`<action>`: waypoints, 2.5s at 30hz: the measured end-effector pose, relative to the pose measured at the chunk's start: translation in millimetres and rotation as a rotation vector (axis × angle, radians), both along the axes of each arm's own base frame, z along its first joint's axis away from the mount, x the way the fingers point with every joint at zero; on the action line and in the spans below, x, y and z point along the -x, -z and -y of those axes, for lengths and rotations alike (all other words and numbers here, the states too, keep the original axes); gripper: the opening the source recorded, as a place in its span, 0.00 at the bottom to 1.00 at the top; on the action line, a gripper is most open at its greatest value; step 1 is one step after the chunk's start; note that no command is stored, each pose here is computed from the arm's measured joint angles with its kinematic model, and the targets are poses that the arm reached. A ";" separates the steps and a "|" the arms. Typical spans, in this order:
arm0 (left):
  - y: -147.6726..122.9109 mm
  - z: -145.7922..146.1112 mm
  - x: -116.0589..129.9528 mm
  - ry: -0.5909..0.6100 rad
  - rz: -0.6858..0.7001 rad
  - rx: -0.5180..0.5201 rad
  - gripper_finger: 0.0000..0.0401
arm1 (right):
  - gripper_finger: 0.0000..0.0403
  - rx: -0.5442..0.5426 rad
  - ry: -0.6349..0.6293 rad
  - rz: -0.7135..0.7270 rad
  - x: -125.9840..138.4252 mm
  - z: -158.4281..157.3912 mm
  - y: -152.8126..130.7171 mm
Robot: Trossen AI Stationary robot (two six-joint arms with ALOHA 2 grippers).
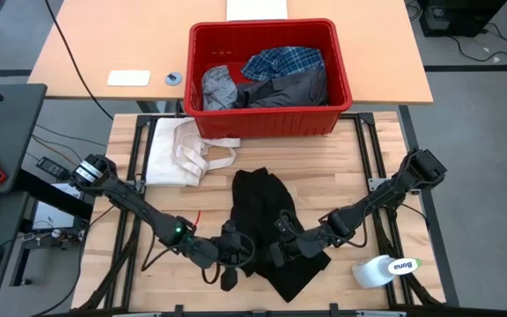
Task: Fold Laundry from Bin
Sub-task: Fold the black shirt
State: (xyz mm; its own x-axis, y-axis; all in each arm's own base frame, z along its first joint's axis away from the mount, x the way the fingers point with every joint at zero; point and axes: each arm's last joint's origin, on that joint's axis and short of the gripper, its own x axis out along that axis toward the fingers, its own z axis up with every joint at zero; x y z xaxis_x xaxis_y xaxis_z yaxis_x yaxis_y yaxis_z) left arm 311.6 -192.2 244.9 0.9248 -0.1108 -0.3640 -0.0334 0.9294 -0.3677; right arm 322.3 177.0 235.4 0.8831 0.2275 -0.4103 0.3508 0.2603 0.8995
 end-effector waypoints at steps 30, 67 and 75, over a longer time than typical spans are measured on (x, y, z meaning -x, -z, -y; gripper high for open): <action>0.0 0.0 0.0 0.007 0.003 -0.021 0.06 | 0.36 -0.094 0.104 -0.047 -5.1 12.4 2.4; -26.8 -6.3 40.1 0.067 -0.137 -0.004 0.47 | 0.02 0.010 -0.095 -0.044 1.7 8.5 -3.2; 2.3 -15.8 49.9 0.013 -0.385 -0.183 0.46 | 0.02 0.042 -0.220 -0.176 24.4 12.7 -13.0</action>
